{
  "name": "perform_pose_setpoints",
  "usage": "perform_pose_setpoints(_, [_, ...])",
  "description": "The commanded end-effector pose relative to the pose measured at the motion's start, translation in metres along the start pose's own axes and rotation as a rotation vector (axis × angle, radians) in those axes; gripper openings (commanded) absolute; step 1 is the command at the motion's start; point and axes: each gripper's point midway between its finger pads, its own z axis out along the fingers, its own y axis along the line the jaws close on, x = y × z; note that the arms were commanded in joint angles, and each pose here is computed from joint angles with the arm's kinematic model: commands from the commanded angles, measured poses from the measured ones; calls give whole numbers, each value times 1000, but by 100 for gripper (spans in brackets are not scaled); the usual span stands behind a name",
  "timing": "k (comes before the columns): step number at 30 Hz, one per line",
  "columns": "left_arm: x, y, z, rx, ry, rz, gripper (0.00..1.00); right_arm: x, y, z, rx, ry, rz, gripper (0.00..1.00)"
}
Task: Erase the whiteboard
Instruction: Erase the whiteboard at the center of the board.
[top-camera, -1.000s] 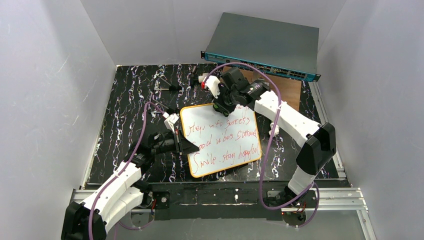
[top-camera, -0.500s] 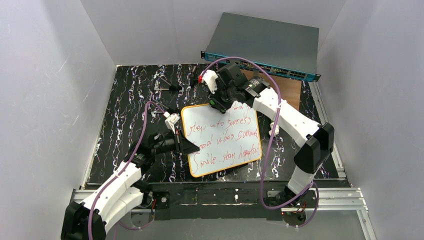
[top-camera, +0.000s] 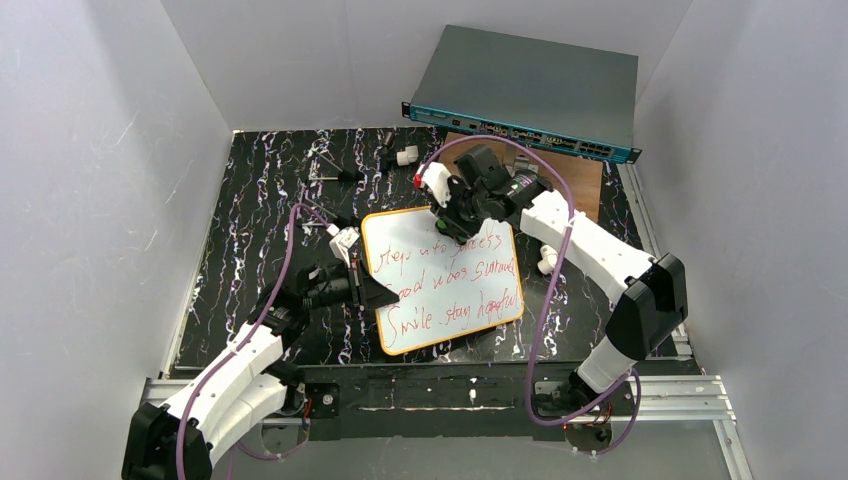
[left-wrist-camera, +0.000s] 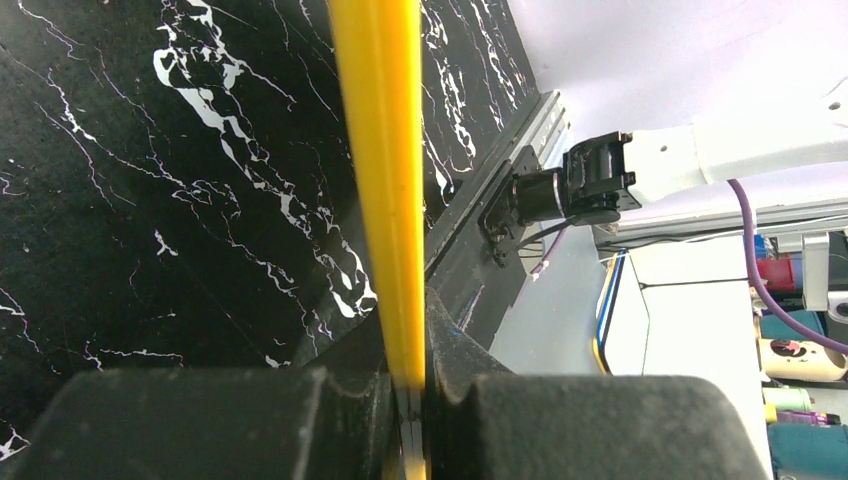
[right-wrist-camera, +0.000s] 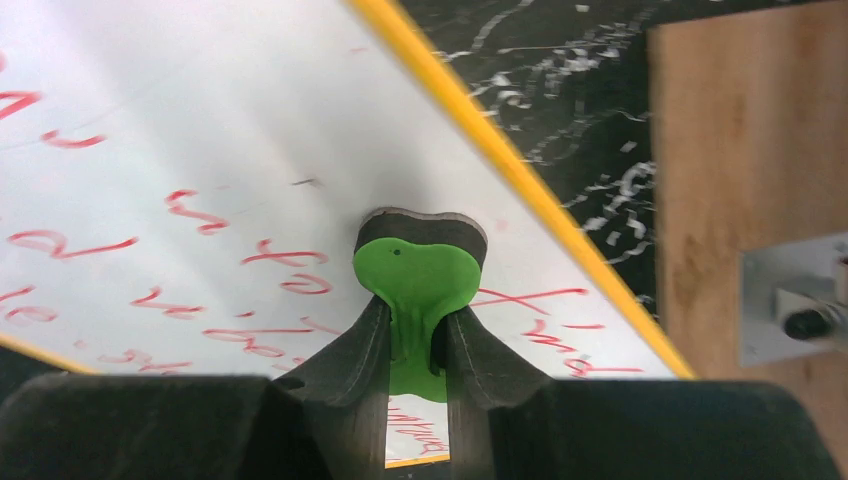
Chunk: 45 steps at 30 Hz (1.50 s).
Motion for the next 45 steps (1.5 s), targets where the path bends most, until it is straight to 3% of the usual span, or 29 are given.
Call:
perform_pose_setpoints(1, [-14, -27, -2, 107, -21, 212, 0, -4, 48, -7, -239, -53, -39, 1])
perform_pose_setpoints(9, [-13, -27, -1, 109, -16, 210, 0, -42, -5, -14, -66, -123, 118, 1])
perform_pose_setpoints(14, [-12, -27, -1, 109, -13, 213, 0, -23, -32, -9, 45, -88, 175, 1])
perform_pose_setpoints(19, [-12, -27, -1, 109, -11, 213, 0, 4, -30, -6, 44, -37, 138, 1])
perform_pose_setpoints(22, [-12, -27, -1, 109, -11, 214, 0, 18, -14, -6, -16, -33, 111, 1])
perform_pose_setpoints(26, [-12, -27, -1, 110, -11, 217, 0, 22, 37, -14, -265, -80, 69, 1])
perform_pose_setpoints(32, [-11, -24, 0, 99, -3, 210, 0, -11, 72, -46, -506, -213, 91, 1])
perform_pose_setpoints(37, [-10, -22, 1, 92, 2, 206, 0, -24, 45, -62, -394, -250, 131, 1])
perform_pose_setpoints(45, [-9, -23, 1, 98, 3, 201, 0, 9, 1, -37, -119, -184, 194, 1])
